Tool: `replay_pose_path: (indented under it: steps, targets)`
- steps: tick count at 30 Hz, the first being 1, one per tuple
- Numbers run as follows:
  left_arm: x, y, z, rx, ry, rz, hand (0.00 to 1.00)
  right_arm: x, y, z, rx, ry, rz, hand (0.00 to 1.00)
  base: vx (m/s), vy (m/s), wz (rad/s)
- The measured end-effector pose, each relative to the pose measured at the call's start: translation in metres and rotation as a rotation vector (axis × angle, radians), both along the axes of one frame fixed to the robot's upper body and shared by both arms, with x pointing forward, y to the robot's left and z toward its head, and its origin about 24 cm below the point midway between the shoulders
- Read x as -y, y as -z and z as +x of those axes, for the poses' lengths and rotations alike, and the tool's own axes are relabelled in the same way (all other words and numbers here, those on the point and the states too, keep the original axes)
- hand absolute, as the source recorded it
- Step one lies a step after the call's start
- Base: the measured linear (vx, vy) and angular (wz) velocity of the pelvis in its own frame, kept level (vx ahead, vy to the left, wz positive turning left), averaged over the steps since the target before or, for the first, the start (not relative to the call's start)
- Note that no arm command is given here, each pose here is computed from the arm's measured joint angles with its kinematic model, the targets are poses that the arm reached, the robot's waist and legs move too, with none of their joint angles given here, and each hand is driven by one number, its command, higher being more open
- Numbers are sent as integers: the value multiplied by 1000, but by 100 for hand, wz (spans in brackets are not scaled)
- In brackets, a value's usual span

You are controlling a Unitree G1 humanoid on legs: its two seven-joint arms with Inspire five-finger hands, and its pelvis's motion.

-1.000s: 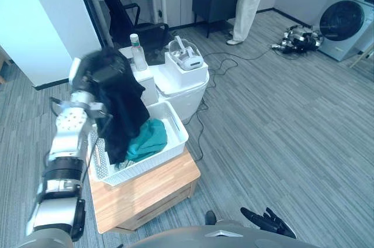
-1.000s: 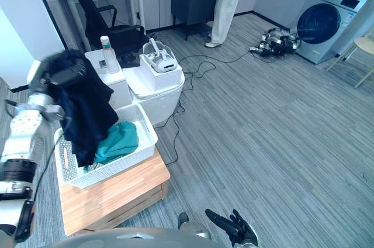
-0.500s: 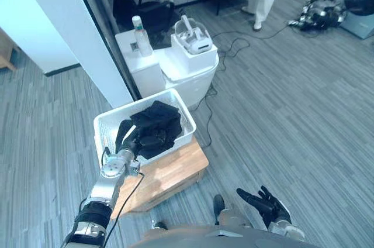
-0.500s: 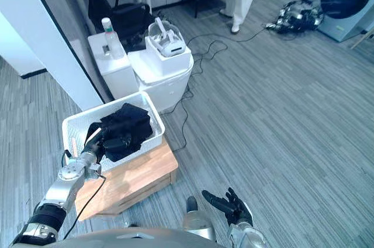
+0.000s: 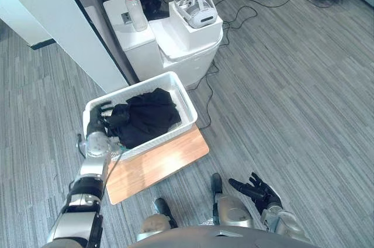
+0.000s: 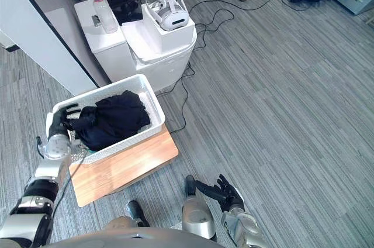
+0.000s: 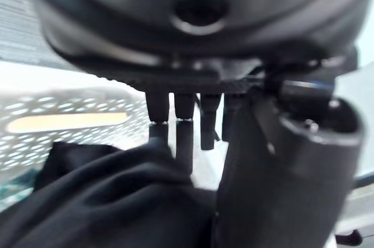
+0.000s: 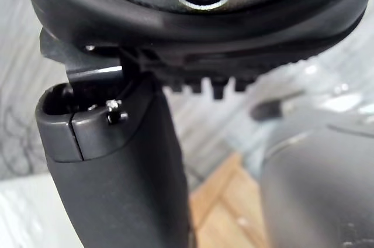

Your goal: Tidy up the quilt and then pick up the clothes from the bed and put them into the laundry hamper

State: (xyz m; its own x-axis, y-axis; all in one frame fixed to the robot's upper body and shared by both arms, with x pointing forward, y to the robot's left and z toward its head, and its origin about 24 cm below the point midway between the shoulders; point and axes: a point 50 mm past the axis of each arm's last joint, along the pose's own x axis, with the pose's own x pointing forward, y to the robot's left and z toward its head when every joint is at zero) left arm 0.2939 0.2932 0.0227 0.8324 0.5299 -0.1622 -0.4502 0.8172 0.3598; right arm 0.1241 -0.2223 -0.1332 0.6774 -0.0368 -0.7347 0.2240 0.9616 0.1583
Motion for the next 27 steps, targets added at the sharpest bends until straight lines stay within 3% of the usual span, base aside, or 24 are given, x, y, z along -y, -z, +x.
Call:
replay_pose_path:
  steps: [7, 20, 27]
  targets:
    - [-11, -23, 11, 90, -34, -38, 100, -3, 0, 2, 13, -23, -3, 100, -45, 2, -8]
    - [-1, -50, -9, 241, 181, -125, 100, 7, 8, -40, -71, 46, 0, 100, -31, -13, 8]
    - [-36, -58, -34, 317, -20, -226, 100, 10, 8, -45, -79, 30, -11, 100, -5, -23, 13]
